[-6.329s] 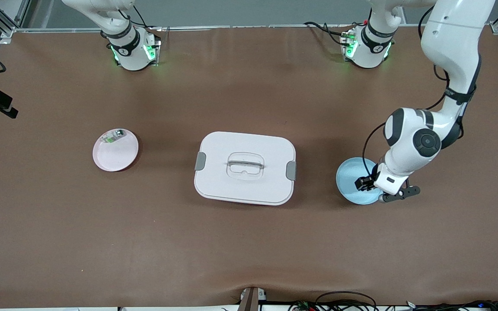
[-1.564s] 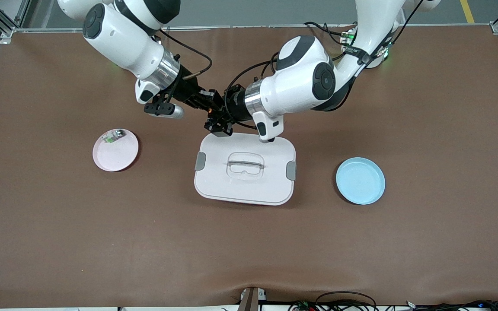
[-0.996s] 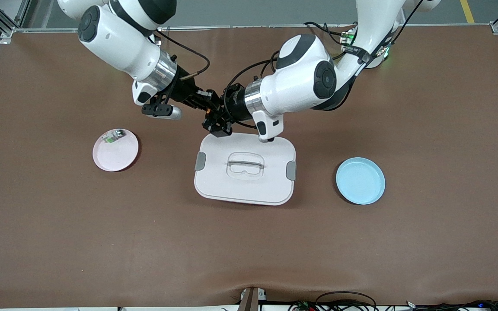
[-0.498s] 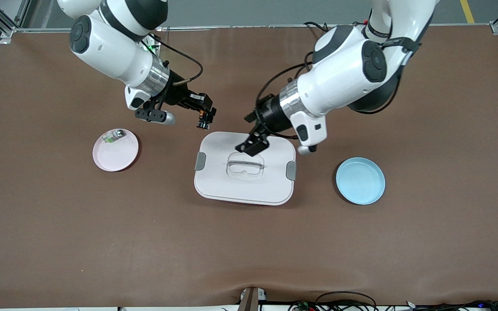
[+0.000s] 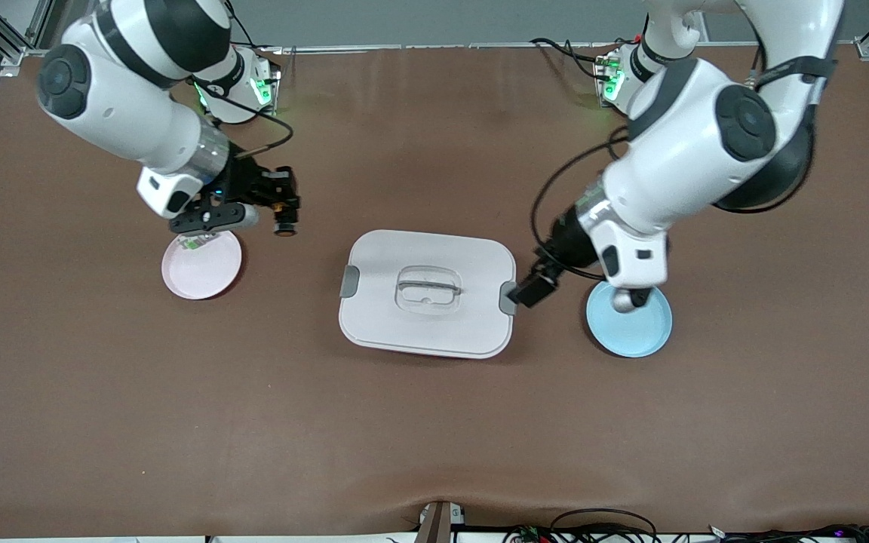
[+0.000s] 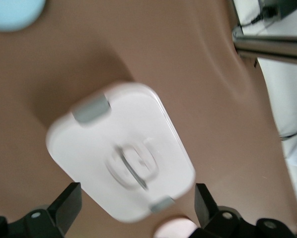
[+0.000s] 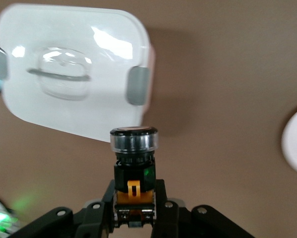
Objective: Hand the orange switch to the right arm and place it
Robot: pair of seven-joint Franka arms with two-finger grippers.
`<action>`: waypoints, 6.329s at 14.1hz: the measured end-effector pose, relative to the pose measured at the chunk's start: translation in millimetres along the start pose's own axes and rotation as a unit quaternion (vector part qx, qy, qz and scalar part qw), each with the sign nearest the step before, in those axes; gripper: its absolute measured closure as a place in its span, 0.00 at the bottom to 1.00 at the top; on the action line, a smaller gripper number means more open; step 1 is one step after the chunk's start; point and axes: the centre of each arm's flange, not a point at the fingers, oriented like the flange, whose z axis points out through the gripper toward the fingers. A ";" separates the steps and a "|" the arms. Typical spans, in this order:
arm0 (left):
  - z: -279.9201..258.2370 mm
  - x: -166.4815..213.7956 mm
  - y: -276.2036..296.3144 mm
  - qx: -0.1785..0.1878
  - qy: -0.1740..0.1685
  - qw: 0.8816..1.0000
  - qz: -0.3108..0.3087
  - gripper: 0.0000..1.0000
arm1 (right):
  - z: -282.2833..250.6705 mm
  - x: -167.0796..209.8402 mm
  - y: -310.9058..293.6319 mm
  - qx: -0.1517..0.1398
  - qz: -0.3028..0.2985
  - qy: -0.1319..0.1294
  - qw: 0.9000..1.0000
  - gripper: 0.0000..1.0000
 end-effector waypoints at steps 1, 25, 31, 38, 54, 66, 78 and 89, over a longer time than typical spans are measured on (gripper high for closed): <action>-6.1 22.9 -7.7 0.013 0.017 0.999 0.030 0.00 | -5.0 1.8 15.1 -0.022 -0.041 -0.002 0.999 0.67; -191.8 106.4 -167.6 0.206 0.080 0.899 0.378 0.00 | 161.6 -18.0 299.8 -0.146 -0.592 -0.036 0.792 0.67; -188.7 108.6 -174.0 0.216 0.065 0.901 0.371 0.00 | 219.5 -32.0 316.5 -0.133 -0.599 -0.048 0.788 0.67; -191.1 112.1 -176.7 0.193 0.051 0.910 0.364 0.00 | 251.4 -39.1 320.3 -0.114 -0.600 -0.065 0.789 0.67; -205.7 114.0 -200.4 0.177 0.077 0.899 0.394 0.00 | 214.4 -30.0 301.7 -0.044 -0.528 -0.106 0.841 0.00; -192.9 94.3 -185.2 0.180 0.071 0.888 0.418 0.00 | 54.2 -16.8 254.5 -0.087 -0.051 -0.062 0.993 0.00; -196.0 97.5 -186.8 0.178 0.075 0.895 0.402 0.00 | -189.7 -59.6 176.6 -0.113 0.001 0.073 0.991 0.00; -197.9 98.7 -187.3 0.177 0.077 0.896 0.400 0.00 | -204.9 -55.1 184.3 -0.119 0.009 0.084 0.989 0.00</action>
